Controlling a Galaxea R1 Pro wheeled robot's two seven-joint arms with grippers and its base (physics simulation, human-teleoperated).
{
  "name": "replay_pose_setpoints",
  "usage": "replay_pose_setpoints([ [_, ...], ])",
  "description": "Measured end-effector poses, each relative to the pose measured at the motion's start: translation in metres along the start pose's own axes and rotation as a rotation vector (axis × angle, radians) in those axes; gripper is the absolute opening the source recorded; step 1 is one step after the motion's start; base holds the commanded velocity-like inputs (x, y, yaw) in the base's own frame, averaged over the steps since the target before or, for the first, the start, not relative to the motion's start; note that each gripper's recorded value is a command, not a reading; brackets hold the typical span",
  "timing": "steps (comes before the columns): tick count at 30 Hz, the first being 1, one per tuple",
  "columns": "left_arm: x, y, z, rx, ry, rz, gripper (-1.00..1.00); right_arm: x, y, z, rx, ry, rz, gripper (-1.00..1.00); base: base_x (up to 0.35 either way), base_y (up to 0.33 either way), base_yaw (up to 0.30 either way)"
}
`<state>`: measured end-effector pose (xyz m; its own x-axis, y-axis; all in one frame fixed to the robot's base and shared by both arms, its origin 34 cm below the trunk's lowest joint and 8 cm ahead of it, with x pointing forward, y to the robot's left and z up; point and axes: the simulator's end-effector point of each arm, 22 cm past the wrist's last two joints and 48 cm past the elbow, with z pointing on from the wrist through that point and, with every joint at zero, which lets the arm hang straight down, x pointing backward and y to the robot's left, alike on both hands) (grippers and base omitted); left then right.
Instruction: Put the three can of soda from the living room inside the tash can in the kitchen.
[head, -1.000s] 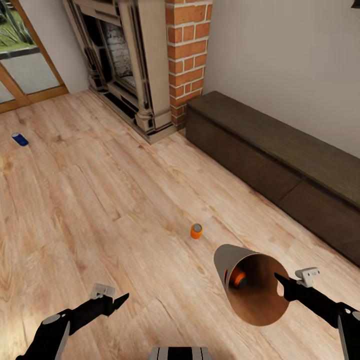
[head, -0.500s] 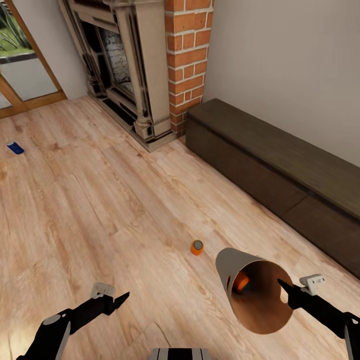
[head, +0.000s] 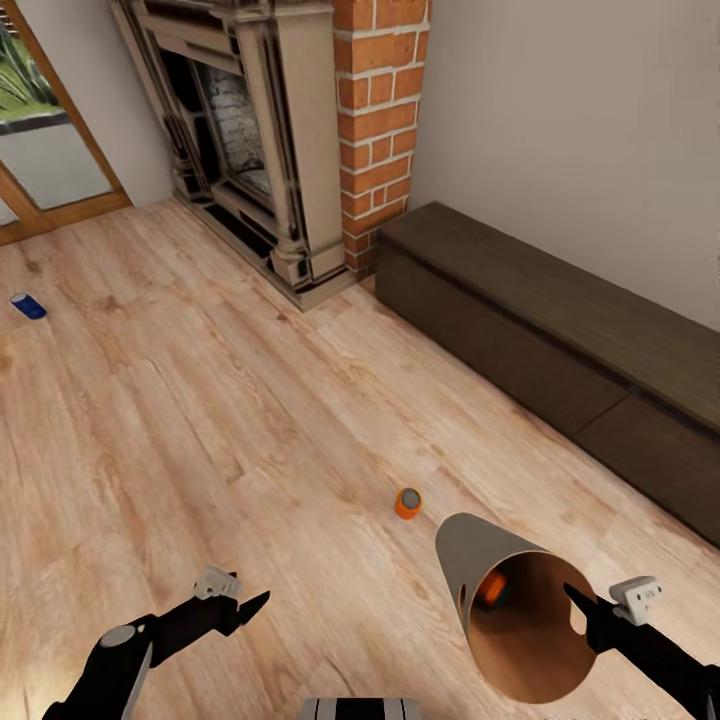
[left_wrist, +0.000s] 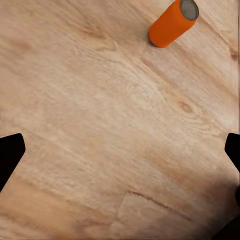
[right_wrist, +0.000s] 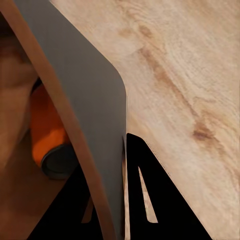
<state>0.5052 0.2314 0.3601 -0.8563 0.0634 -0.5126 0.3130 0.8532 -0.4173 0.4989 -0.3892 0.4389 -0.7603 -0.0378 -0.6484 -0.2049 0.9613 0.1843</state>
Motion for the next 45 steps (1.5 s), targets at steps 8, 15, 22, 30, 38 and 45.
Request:
replay_pose_setpoints([
  [8, 0.011, -0.012, 0.005, 0.028, 0.034, 0.013, 1.0, -0.005, 0.0, -0.002, 0.001, -0.015, 0.001, -1.0, 0.004, 0.318, -0.173],
  [15, 0.01, -0.015, 0.005, 0.033, 0.033, 0.02, 1.0, -0.017, -0.001, -0.004, -0.004, -0.06, 0.021, -1.0, 0.0, 0.322, -0.182],
  [22, 0.006, -0.018, 0.005, 0.038, 0.031, 0.032, 1.0, -0.022, -0.002, -0.006, -0.004, -0.075, 0.022, -1.0, 0.0, 0.322, -0.183],
  [30, 0.004, -0.019, 0.005, 0.038, 0.029, 0.038, 1.0, -0.025, -0.001, -0.007, -0.005, -0.082, 0.022, -1.0, 0.152, 0.213, -0.117],
  [38, 0.005, -0.028, 0.009, 0.061, 0.042, 0.062, 1.0, -0.024, 0.001, -0.006, -0.005, -0.083, 0.026, -1.0, 0.201, -0.17, -0.012],
  [45, 0.006, -0.033, 0.011, 0.07, 0.046, 0.072, 1.0, -0.024, 0.002, -0.005, -0.007, -0.083, 0.027, -1.0, 0.102, -0.294, -0.001],
])
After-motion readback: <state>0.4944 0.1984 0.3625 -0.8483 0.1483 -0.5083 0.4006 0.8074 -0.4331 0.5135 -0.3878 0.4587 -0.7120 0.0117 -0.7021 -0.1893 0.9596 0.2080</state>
